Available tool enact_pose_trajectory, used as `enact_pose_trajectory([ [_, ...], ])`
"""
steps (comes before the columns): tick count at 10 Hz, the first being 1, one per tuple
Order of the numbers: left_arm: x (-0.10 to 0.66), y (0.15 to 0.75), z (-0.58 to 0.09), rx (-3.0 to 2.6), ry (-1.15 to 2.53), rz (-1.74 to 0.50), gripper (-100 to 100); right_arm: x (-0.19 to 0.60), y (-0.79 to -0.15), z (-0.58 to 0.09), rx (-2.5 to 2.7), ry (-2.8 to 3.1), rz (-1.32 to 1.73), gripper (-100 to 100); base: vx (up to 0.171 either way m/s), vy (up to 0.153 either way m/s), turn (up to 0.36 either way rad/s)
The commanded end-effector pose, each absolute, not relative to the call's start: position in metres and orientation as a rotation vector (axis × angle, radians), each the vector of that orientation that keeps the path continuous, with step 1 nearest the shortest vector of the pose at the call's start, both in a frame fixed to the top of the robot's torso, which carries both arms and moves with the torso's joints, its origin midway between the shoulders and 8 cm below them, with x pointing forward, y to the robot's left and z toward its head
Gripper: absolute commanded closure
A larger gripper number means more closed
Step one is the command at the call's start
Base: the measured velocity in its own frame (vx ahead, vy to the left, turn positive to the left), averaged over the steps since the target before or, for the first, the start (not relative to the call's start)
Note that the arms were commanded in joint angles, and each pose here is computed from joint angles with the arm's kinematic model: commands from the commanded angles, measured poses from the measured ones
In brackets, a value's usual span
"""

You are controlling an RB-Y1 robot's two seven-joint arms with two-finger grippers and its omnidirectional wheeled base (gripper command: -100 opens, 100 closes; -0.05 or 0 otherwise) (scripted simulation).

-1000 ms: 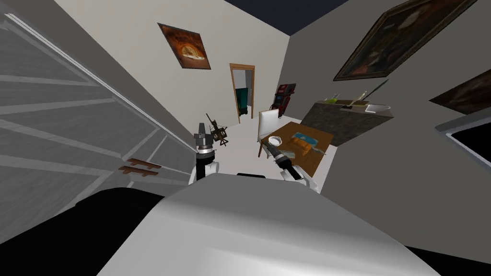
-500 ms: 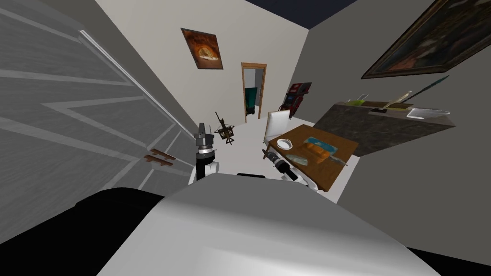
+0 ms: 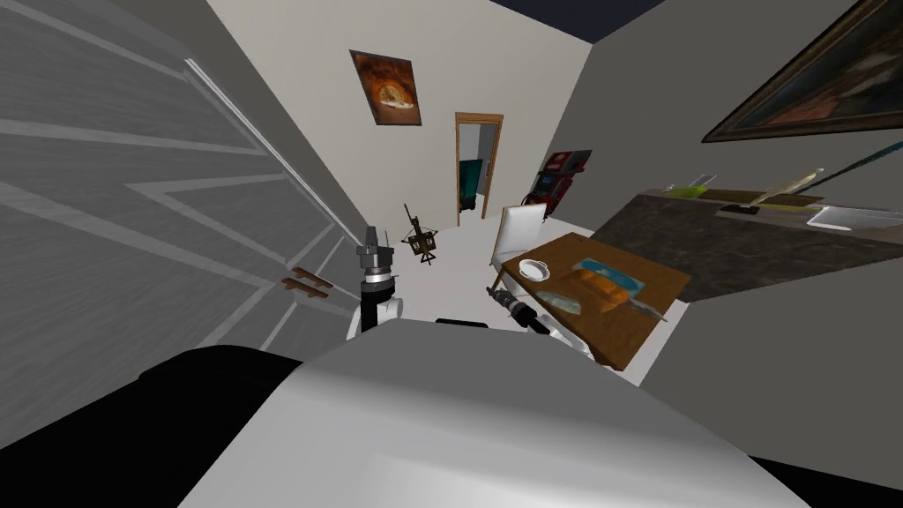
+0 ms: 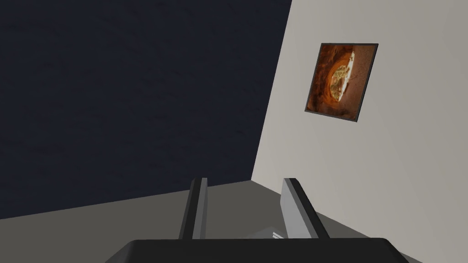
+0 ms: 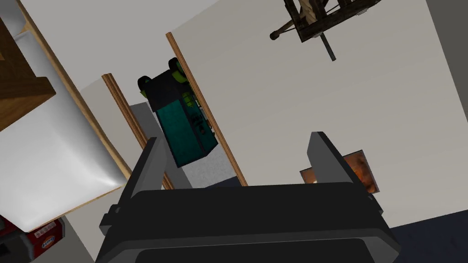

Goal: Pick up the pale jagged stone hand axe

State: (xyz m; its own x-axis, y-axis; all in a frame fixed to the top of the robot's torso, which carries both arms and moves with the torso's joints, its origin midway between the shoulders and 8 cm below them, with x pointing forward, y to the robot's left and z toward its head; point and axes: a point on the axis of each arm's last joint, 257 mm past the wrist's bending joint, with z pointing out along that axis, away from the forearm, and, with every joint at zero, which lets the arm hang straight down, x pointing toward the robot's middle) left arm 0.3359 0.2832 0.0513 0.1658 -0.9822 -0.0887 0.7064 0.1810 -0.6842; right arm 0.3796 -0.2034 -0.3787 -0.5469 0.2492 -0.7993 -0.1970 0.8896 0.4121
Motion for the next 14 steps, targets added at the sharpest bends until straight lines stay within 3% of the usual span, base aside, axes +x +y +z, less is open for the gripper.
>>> enact_pose_trajectory([
  [1,0.336,0.283,0.051,-0.565,0.597,-1.297,0,0.374,-0.209,-0.394,0.011,2.117,0.526,-100,0.027,0.043,0.107],
  [5,0.336,0.283,0.051,-0.565,0.597,-1.297,0,0.318,-0.278,-0.475,-0.161,2.356,0.255,-100,0.046,0.056,0.201],
  [7,0.336,0.283,0.051,-0.565,0.597,-1.297,0,0.318,-0.278,-0.475,-0.161,2.356,0.255,-100,0.022,0.016,0.025],
  [11,0.336,0.283,0.051,-0.565,0.597,-1.297,0,0.276,-0.336,-0.513,-0.285,2.49,0.063,-100,0.032,0.025,0.135],
  [13,0.336,0.283,0.051,-0.565,0.597,-1.297,0,0.234,-0.399,-0.536,-0.412,2.599,-0.129,-100,0.056,0.025,0.208],
  [14,0.336,0.283,0.051,-0.565,0.597,-1.297,0,0.236,-0.394,-0.534,-0.414,2.592,-0.116,-100,0.057,0.02,0.072],
])
